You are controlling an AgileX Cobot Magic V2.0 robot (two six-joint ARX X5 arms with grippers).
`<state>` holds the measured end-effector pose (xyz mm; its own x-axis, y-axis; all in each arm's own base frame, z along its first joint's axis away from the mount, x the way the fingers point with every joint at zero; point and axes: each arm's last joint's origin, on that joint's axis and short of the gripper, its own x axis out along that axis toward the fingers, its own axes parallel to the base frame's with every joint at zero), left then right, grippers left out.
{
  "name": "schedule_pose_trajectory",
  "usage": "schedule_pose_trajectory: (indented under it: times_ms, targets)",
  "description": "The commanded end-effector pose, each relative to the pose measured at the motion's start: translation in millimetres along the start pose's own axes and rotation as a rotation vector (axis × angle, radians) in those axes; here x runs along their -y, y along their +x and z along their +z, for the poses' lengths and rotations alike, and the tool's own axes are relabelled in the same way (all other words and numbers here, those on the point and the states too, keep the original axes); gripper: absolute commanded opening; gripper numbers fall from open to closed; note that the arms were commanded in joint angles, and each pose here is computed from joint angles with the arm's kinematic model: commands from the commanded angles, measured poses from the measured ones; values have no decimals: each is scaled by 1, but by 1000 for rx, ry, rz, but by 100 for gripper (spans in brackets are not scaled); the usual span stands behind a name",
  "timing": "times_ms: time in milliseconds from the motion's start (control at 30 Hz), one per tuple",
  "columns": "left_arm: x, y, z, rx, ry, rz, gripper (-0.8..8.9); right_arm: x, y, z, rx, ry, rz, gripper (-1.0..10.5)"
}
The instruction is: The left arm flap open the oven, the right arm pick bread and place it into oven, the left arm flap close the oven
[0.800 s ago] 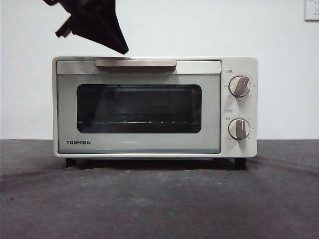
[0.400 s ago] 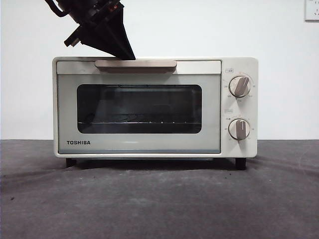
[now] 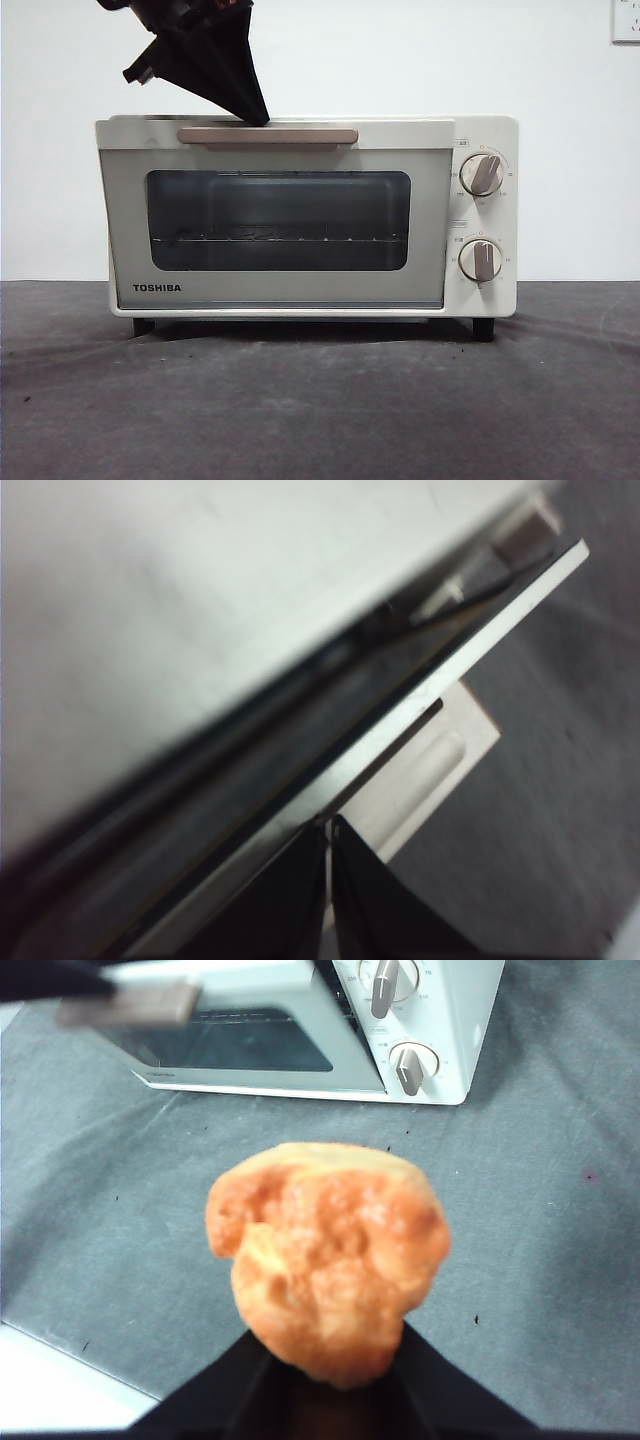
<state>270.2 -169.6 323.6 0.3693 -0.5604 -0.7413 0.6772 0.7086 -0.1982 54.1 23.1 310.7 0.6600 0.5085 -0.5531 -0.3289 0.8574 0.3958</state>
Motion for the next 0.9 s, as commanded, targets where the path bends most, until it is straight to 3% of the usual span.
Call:
schedule_pose_trajectory:
  times_ms: [33, 367, 900]
  targets:
    - [-1, 14, -8, -94, 7, 34, 15, -2, -3, 3, 19, -1, 14, 87]
    - [11, -2, -17, -90, 28, 23, 15, -2, -3, 3, 19, -1, 14, 86]
    - [17, -6, -75, -99, -7, 34, 16, -2, -3, 3, 19, -2, 14, 87]
